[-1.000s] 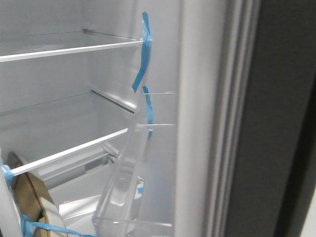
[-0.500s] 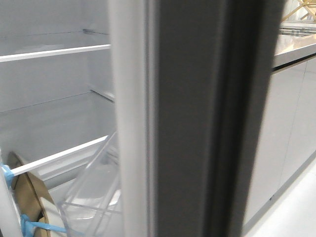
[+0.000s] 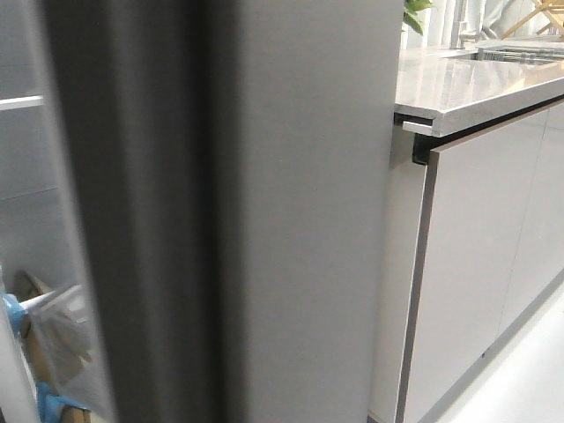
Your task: Close fridge door
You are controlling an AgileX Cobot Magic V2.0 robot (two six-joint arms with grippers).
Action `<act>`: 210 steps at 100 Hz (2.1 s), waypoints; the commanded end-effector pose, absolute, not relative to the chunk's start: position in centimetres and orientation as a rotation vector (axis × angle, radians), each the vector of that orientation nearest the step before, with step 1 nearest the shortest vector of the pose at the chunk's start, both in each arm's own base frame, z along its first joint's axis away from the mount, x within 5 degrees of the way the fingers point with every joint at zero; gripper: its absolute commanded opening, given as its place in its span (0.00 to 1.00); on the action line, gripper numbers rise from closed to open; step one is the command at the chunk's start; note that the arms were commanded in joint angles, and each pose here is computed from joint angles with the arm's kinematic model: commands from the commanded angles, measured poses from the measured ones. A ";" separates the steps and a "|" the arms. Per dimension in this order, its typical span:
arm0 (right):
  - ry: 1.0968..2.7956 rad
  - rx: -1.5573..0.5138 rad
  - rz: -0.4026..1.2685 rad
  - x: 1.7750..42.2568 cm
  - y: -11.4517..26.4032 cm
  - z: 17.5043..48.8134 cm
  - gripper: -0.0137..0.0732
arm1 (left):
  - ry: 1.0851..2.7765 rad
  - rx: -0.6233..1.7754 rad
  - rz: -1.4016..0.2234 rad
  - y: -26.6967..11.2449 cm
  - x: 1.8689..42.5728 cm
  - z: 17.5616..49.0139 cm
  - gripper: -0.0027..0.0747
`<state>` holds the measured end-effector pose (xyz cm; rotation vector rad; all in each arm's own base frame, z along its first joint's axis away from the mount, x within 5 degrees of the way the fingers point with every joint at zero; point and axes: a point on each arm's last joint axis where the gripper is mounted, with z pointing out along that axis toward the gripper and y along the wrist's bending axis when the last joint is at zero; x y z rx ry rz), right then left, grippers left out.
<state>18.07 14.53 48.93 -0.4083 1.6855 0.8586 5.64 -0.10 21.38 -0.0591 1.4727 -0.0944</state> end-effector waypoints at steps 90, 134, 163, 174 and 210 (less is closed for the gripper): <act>1.435 -0.358 0.663 25.0 18.7 47.9 0.07 | 1.443 -0.059 -0.103 -0.1 5.9 21.0 0.01; 1.448 -0.349 0.625 27.9 20.5 45.6 0.07 | 1.443 -0.059 -0.103 -0.1 5.9 21.0 0.01; 1.438 -0.377 0.634 29.5 22.7 45.8 0.07 | 1.443 -0.059 -0.103 -0.1 5.9 21.0 0.01; 1.441 -0.381 0.636 30.1 23.3 45.8 0.07 | 1.443 -0.059 -0.103 -0.1 5.9 21.0 0.01; 1.410 -0.373 0.624 30.8 24.0 45.2 0.07 | 1.443 -0.059 -0.103 -0.1 5.9 21.0 0.01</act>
